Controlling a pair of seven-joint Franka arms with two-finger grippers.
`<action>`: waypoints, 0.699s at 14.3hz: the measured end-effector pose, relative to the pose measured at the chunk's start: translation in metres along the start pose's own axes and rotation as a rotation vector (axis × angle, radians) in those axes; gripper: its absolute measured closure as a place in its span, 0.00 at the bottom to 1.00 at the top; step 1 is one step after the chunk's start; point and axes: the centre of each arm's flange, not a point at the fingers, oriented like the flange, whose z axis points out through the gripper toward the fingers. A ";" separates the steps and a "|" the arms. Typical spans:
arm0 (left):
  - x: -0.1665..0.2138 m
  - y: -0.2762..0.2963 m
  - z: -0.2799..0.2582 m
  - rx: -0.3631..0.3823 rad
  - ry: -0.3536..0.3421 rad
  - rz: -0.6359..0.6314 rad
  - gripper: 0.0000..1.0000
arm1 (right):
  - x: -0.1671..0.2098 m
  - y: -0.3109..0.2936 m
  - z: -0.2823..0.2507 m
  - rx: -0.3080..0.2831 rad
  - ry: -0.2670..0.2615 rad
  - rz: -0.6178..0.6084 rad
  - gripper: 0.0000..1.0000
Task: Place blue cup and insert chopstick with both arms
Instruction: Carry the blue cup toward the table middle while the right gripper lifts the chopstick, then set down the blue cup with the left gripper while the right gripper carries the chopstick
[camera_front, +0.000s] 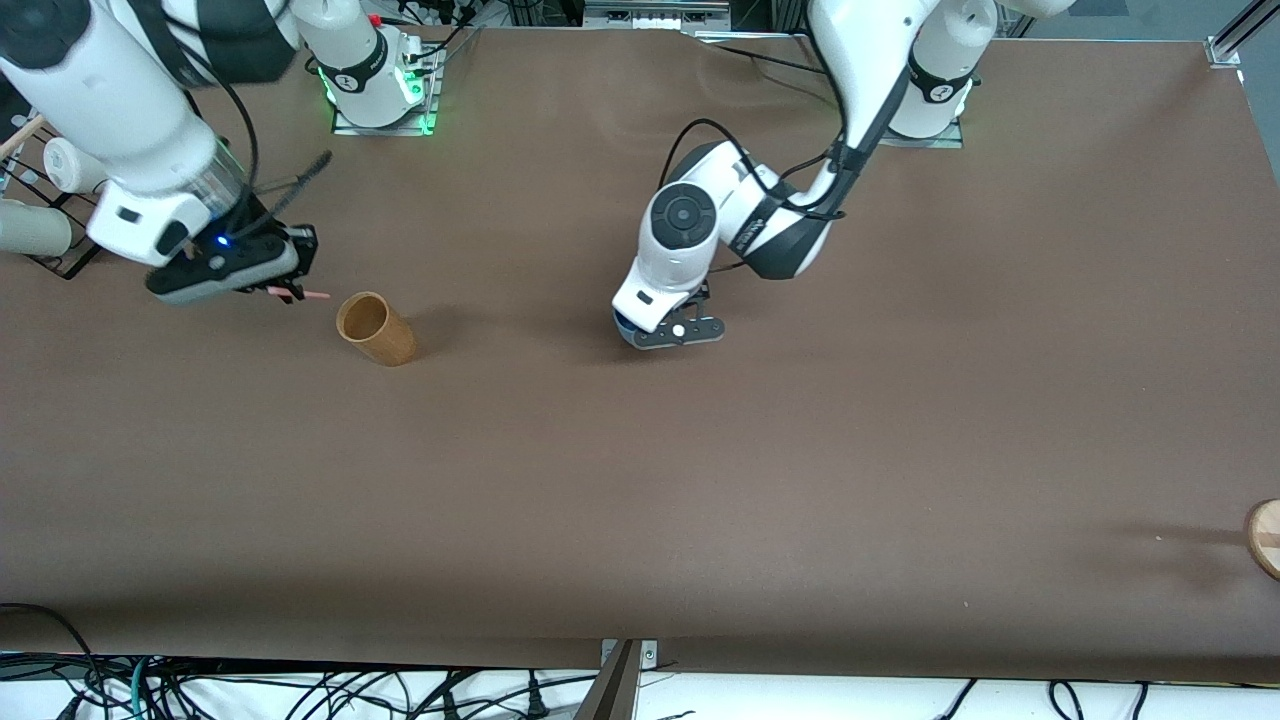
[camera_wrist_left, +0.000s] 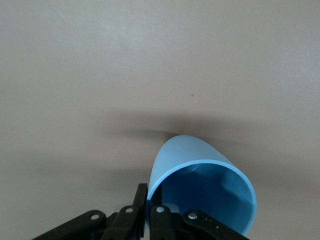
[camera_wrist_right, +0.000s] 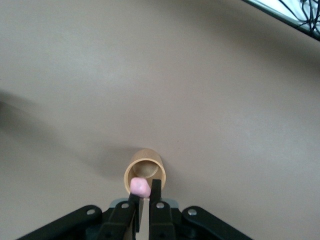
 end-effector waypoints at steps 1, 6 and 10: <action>-0.002 0.004 0.006 0.001 -0.002 -0.010 0.94 | 0.003 -0.007 -0.006 0.004 0.002 -0.007 0.92; 0.012 0.009 -0.015 -0.027 0.027 -0.011 0.63 | 0.016 -0.061 0.012 0.031 -0.026 0.051 0.92; 0.035 -0.009 -0.068 -0.022 0.026 0.069 0.23 | 0.027 -0.087 0.025 0.043 -0.027 0.118 0.92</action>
